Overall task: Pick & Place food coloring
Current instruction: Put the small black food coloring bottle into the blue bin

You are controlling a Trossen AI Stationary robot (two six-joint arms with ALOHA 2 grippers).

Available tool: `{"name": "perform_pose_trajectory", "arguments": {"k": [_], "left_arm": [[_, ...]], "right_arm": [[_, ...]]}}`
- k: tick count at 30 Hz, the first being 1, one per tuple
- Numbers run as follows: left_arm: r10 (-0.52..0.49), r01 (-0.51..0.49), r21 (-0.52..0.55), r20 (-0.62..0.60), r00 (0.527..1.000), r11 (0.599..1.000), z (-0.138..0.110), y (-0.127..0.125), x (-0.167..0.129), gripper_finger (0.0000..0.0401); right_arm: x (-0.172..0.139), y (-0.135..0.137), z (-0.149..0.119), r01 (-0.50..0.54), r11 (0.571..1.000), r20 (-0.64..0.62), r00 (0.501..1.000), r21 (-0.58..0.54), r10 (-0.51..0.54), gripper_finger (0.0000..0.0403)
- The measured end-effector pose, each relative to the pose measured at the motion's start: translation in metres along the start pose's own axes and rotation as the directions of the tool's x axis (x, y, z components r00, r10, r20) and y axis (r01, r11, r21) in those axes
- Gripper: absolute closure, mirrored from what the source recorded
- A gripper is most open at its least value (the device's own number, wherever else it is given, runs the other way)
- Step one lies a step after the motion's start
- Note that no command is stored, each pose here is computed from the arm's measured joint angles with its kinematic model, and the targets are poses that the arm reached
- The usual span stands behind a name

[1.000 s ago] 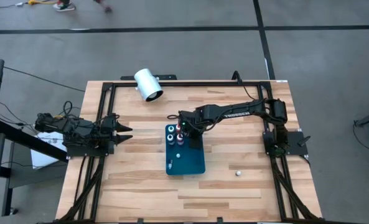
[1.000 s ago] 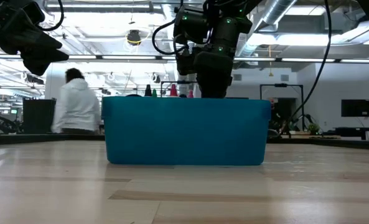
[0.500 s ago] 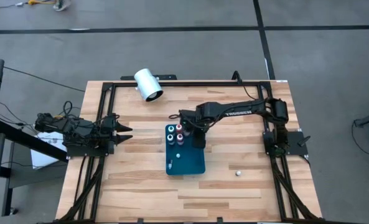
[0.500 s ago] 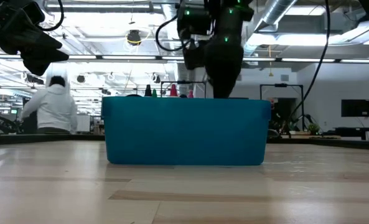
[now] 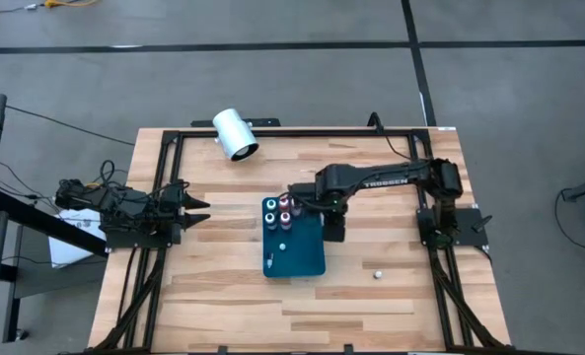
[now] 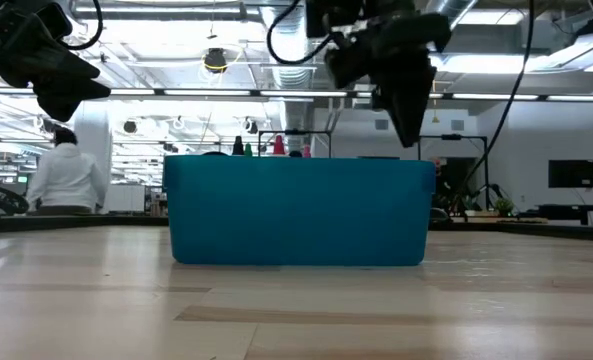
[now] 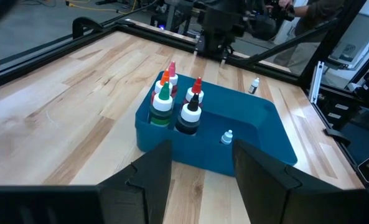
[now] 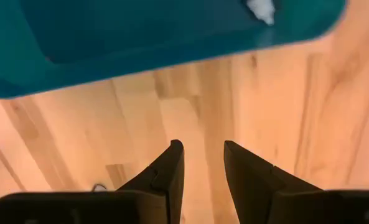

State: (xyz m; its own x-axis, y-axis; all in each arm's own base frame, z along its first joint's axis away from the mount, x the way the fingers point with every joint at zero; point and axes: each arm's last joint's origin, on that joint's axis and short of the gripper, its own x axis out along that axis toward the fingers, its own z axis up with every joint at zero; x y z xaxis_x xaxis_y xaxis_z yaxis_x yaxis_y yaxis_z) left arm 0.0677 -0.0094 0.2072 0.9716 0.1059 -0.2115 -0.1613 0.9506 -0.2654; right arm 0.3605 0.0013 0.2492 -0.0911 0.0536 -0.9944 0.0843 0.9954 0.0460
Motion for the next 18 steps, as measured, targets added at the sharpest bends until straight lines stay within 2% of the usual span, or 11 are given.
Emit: {"name": "perform_pose_trajectory", "arguments": {"k": [4,9,18], "left_arm": [[0.001,-0.001,0.001,0.0,1.0,1.0,0.0,0.0,0.0,0.0241],[0.006,-0.006,0.003,-0.006,1.0,1.0,-0.001,0.0,0.0,0.0241],[0.014,-0.014,-0.004,-0.001,1.0,1.0,0.0,0.0,0.0,0.0241]], "right_arm": [[0.001,0.01,-0.007,0.002,1.0,0.019,1.0,-0.017,-0.001,0.03],[0.002,0.009,-0.024,0.001,0.998,0.057,0.998,0.06,-0.004,0.0301],[0.02,0.01,-0.085,-0.035,0.97,0.116,0.993,0.242,0.007,0.0301]]}}
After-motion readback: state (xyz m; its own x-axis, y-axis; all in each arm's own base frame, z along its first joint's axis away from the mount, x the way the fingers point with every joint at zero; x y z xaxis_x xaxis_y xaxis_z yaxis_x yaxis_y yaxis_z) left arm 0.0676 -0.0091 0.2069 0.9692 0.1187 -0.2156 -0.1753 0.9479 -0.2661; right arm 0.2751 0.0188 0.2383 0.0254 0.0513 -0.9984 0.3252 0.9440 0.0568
